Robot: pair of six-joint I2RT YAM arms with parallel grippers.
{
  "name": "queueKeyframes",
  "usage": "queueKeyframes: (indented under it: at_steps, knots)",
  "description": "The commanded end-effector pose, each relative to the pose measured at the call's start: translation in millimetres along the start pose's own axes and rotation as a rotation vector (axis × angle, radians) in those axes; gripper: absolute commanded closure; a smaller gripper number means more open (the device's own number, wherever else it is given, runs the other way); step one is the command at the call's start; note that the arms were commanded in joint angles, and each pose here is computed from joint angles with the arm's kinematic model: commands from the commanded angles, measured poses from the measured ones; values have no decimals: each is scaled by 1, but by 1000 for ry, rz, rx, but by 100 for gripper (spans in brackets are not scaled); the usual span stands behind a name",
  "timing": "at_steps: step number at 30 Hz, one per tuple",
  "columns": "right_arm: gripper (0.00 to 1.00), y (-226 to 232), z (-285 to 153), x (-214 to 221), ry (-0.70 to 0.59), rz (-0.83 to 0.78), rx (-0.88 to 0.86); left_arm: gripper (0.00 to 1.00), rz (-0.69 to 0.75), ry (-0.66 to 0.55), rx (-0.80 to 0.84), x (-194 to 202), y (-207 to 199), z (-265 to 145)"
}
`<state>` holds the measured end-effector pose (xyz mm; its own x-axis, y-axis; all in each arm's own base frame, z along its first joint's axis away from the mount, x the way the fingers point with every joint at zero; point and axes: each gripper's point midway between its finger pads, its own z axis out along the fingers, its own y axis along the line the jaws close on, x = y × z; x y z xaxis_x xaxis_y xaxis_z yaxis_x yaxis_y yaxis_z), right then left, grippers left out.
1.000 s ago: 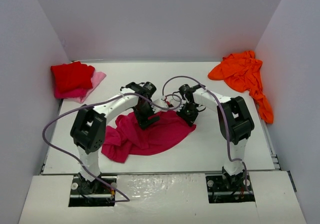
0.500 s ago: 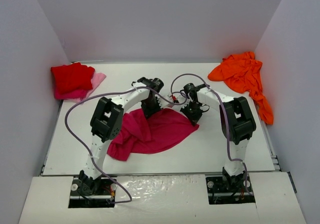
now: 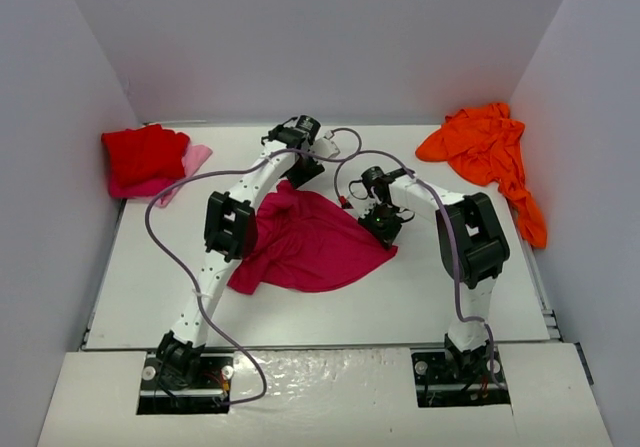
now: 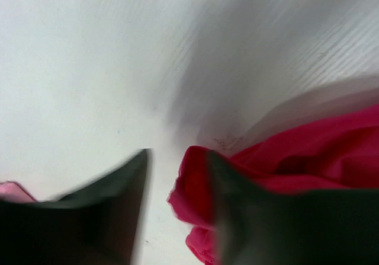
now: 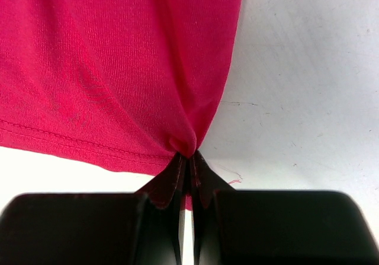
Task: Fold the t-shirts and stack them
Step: Flatten out the tshirt
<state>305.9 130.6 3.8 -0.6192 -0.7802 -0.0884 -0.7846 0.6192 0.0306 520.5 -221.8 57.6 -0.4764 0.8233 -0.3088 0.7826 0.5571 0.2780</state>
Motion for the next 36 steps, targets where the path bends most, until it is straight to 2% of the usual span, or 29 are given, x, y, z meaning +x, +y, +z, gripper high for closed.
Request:
queueKeyframes:
  at_steps: [1, 3, 6, 10, 16, 20, 26, 31, 36]
  knots:
    - [100, -3, 35, -10, -24, -33, 5, 42, -18, -165, -98, -39, 8, -77]
    - [100, -5, 36, -10, -22, -30, 11, 31, -38, -168, -112, -29, 6, -84]
    - [100, -7, 39, -11, -21, -25, 15, 27, -61, -212, -172, -23, 11, -107]
    - [100, -8, 41, -9, -22, -18, 7, 25, -50, -251, -206, -11, 11, -152]
    - [100, -12, 43, -9, -29, 0, 15, 25, 8, -254, -245, 4, -2, -181]
    - [100, -15, 40, -9, -36, 13, 22, 27, 91, -230, -263, 13, -19, -181]
    - [100, -19, 41, -6, -40, 34, 18, 35, 280, -179, -149, 32, -65, -153]
    - [100, -21, 42, -5, -42, 47, 16, 44, 361, -183, -38, 34, -87, -140]
    - [100, -22, 44, -5, -36, 50, 16, 48, 401, -172, 34, 31, -97, -125]
